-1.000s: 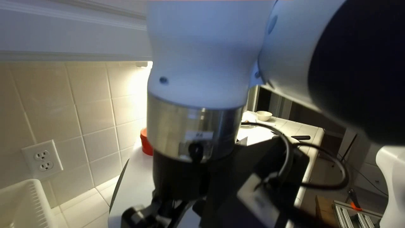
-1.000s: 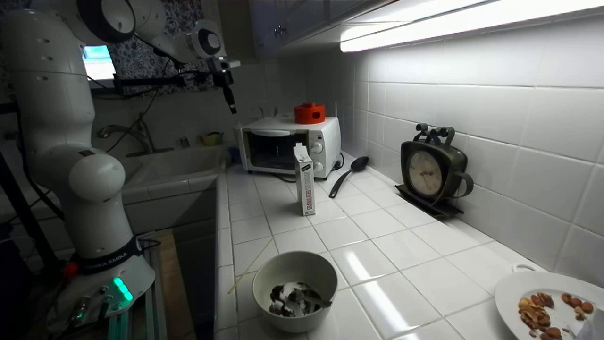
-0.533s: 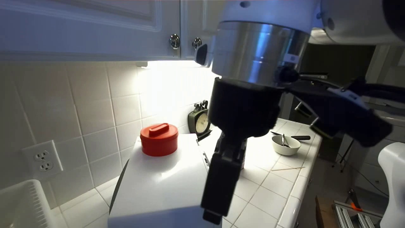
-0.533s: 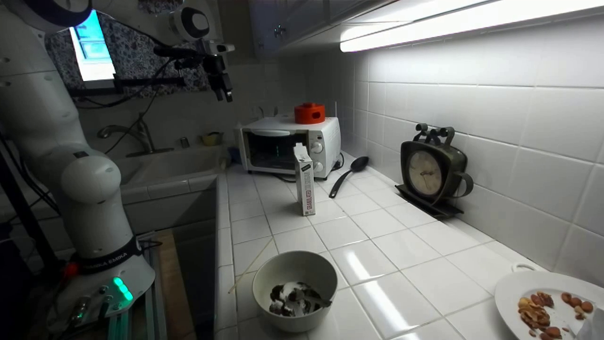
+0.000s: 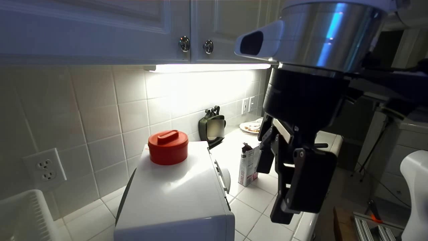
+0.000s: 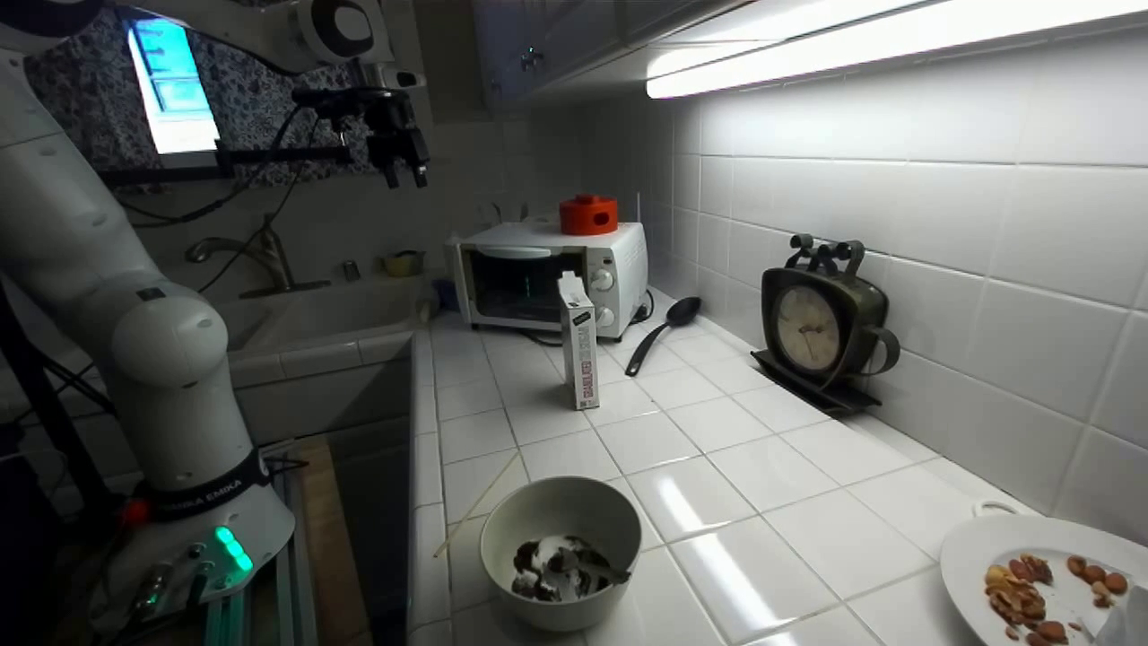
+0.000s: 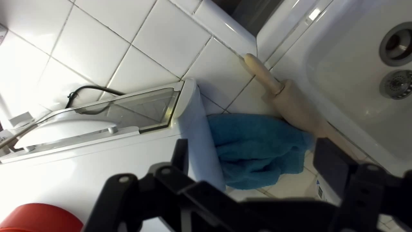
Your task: Pull the oven to the left
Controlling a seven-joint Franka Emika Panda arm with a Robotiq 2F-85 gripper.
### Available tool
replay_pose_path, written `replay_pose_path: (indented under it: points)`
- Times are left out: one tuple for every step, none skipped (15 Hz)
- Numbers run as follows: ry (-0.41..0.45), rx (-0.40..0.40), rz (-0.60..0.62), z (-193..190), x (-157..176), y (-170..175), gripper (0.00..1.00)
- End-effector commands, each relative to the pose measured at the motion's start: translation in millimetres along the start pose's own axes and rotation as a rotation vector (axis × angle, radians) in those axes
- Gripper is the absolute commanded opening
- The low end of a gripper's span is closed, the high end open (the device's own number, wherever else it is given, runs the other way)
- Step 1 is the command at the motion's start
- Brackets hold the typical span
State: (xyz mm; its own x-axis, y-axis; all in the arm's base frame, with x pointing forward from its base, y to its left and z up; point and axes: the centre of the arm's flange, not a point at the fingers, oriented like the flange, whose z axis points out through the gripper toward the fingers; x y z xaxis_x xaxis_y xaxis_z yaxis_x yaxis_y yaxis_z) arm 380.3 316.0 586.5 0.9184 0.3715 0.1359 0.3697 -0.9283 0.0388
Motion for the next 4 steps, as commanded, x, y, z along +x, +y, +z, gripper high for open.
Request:
replay_pose_path:
  points:
    - [-0.002, 0.000, -0.002, 0.9, -0.2, 0.0, 1.00]
    - [-0.003, -0.001, -0.003, 1.7, -0.4, 0.2, 1.00]
    - [-0.004, -0.001, -0.004, 2.3, -0.5, 0.3, 1.00]
    - [-0.005, -0.002, -0.004, 2.7, -0.6, 0.4, 1.00]
